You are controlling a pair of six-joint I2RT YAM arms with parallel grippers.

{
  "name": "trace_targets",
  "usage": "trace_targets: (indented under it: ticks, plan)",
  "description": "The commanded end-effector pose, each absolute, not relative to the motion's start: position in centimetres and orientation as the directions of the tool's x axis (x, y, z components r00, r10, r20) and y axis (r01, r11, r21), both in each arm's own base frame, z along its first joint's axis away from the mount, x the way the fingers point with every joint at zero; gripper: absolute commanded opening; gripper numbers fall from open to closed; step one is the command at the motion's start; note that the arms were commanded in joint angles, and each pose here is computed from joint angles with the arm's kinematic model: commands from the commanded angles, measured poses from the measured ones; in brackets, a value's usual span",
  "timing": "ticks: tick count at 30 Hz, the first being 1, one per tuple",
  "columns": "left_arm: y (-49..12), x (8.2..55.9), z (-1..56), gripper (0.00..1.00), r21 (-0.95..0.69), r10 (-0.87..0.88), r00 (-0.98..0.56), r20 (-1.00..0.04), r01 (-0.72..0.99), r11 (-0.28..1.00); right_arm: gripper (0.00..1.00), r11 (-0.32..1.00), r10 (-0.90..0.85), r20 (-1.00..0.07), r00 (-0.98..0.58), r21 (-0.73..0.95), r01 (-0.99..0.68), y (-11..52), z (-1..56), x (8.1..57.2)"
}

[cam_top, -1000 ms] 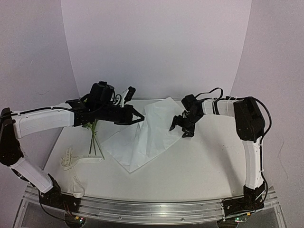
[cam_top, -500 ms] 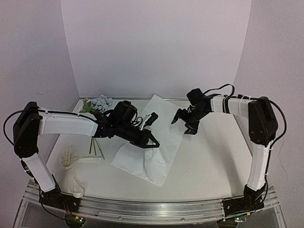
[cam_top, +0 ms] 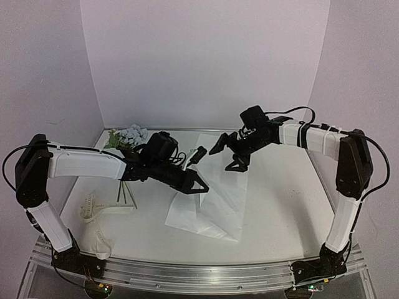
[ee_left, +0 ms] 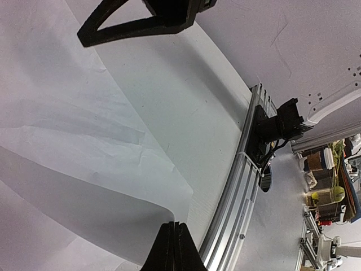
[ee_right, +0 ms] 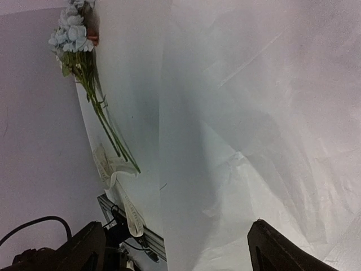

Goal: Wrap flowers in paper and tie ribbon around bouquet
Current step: Pass from the left arm to the right

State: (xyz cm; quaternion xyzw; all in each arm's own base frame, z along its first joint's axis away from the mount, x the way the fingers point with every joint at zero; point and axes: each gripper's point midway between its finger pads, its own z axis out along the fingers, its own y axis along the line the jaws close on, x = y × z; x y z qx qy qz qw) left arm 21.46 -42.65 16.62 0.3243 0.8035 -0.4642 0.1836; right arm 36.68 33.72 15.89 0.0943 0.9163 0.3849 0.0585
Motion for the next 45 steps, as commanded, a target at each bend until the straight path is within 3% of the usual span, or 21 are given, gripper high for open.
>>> trace_targets:
  ticks: [1,8,15,26,28,32,34,37,39,45]
  plan:
    - [-42.5,21.1,20.1,0.0,-0.587,0.321,-0.659,-0.68,0.752,0.301,0.89,0.625,0.106,0.004,-0.994,0.778,0.07,37.8,18.2,34.7]
    - [-42.4,20.9,21.2,0.0,-0.576,0.314,-0.641,-0.701,0.767,0.281,0.8,0.618,0.054,0.087,-0.995,0.78,0.102,40.8,16.8,33.4]
    - [-42.3,20.9,21.5,0.0,-0.57,0.31,-0.634,-0.708,0.773,0.279,0.69,0.642,0.035,0.103,-0.994,0.76,0.102,40.9,15.6,32.3]
    - [-42.1,20.9,21.8,0.0,-0.559,0.308,-0.625,-0.718,0.78,0.281,0.41,0.674,-0.025,0.093,-0.995,0.736,0.052,40.5,15.4,30.5]
    - [-42.1,20.9,22.0,0.0,-0.556,0.306,-0.622,-0.721,0.782,0.281,0.33,0.677,-0.03,0.092,-0.995,0.734,0.048,40.4,15.4,30.4]
    - [-41.9,21.1,22.0,0.0,-0.555,0.297,-0.627,-0.72,0.778,0.295,0.0,0.678,-0.04,0.084,-0.996,0.734,0.035,40.4,15.9,30.3]
    - [-41.7,21.4,21.8,0.16,-0.558,0.284,-0.638,-0.716,0.767,0.318,0.0,0.696,-0.044,0.065,-0.997,0.718,0.016,39.9,16.1,30.3]
    - [-40.7,22.2,21.6,0.48,-0.57,0.236,-0.662,-0.711,0.739,0.358,0.0,0.726,-0.048,-0.001,-0.999,0.687,-0.036,38.8,16.8,30.4]
    - [-39.5,23.3,22.2,0.63,-0.596,0.164,-0.686,-0.709,0.707,0.38,0.0,0.746,-0.047,-0.042,-0.998,0.663,-0.063,38.0,17.2,30.5]
    - [-34.1,28.2,21.5,0.73,-0.719,-0.084,-0.783,-0.616,0.516,0.465,0.0,0.782,-0.022,-0.127,-0.992,0.616,-0.097,36.3,18.2,30.5]
